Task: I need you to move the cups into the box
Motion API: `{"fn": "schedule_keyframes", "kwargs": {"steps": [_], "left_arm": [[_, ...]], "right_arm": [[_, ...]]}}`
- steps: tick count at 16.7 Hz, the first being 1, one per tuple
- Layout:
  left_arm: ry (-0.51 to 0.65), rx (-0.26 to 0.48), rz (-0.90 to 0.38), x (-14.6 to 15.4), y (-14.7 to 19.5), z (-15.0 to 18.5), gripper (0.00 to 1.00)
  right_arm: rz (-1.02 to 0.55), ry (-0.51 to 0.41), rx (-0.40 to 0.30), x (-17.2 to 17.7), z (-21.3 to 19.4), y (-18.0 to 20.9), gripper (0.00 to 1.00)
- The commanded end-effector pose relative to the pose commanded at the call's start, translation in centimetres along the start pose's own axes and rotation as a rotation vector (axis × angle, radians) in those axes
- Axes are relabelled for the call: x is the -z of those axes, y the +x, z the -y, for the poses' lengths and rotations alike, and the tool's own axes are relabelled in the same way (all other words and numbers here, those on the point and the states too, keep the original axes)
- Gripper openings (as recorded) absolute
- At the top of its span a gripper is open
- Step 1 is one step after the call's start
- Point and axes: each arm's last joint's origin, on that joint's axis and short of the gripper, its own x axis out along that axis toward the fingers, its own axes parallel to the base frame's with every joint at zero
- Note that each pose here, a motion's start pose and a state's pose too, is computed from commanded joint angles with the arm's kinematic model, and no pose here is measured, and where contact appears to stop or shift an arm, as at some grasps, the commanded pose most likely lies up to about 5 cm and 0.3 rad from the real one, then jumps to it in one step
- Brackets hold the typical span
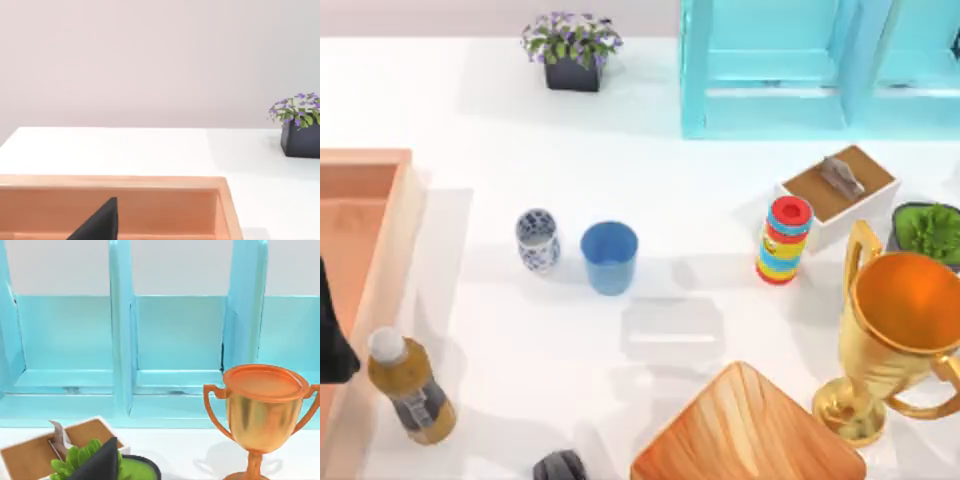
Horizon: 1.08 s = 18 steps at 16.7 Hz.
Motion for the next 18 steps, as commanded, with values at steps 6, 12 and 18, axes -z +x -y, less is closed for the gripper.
{"fn": "schedule_keyframes", "kwargs": {"steps": [6,12,18], "left_arm": [[0.002,0.039,-0.104,-1.1,0.2,0.4,1.00],[0.010,0.160,-0.521,-5.6,2.6,2.2,1.00],[0.008,0.233,-0.974,-11.2,10.2,6.5,1.00]], "right_arm": [[0.000,0.000,0.000,0.0,0.0,0.0,1.00],[0.000,0.000,0.000,0.0,0.0,0.0,1.00],[0.000,0.000,0.000,0.0,0.0,0.0,1.00]]}}
